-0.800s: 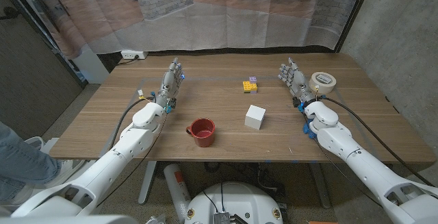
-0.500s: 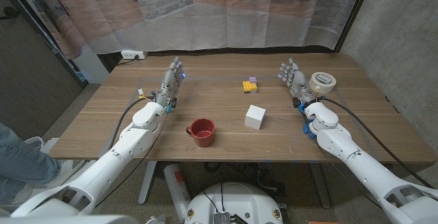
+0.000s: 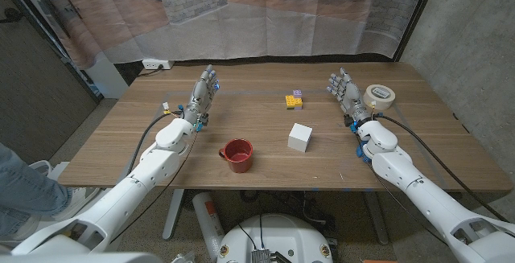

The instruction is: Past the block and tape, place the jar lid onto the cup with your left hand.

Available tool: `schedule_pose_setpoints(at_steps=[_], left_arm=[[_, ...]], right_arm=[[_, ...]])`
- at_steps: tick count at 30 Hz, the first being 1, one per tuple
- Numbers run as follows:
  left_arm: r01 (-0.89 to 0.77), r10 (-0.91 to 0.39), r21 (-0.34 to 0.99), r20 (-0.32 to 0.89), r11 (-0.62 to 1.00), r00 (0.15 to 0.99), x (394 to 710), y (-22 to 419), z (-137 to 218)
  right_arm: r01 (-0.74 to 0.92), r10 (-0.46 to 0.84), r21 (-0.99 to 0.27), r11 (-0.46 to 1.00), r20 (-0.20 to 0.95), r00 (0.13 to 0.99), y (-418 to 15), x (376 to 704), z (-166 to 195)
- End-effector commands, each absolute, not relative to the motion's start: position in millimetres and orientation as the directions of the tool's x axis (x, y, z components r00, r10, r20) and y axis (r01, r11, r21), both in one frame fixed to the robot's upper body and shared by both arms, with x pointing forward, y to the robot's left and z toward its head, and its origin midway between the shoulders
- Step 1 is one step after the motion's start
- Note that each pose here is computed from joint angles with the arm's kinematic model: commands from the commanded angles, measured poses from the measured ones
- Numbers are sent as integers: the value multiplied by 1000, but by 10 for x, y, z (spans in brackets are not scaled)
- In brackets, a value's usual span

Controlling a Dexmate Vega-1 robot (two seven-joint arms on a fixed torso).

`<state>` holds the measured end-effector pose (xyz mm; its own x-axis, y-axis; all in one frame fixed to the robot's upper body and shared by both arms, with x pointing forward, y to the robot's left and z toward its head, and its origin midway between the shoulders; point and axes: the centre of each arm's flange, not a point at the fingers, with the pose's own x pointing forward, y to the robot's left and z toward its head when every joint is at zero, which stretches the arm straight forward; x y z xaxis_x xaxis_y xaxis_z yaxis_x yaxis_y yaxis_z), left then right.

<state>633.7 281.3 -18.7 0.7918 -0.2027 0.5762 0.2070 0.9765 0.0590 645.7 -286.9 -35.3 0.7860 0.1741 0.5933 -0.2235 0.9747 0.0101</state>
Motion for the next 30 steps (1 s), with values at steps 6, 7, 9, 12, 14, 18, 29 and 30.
schedule_pose_setpoints(at_steps=[6,7,9,12,14,18,29,30], left_arm=[[197,-218,99,577,975,787,6134,2917,-249],[197,-218,101,577,975,787,6123,2923,-256],[194,-219,105,578,975,786,6101,2933,-270],[193,-220,109,583,975,782,6064,2950,-291],[189,-219,112,585,976,781,6038,2960,-302],[190,-220,114,589,975,777,5995,2984,-323],[170,-206,117,602,979,772,5894,3072,-422],[168,-204,116,604,979,770,5884,3079,-431]], right_arm=[[-263,196,18,965,618,761,-2795,6380,-340],[-263,201,8,965,621,757,-2781,6371,-329],[-255,200,-1,967,623,756,-2764,6358,-308],[-250,204,-15,968,625,753,-2741,6349,-282],[-243,199,-16,970,625,754,-2731,6343,-269],[-237,195,-17,971,629,753,-2725,6337,-258],[-225,188,-22,974,635,750,-2717,6314,-279],[-223,183,-17,975,635,750,-2715,6310,-280]])
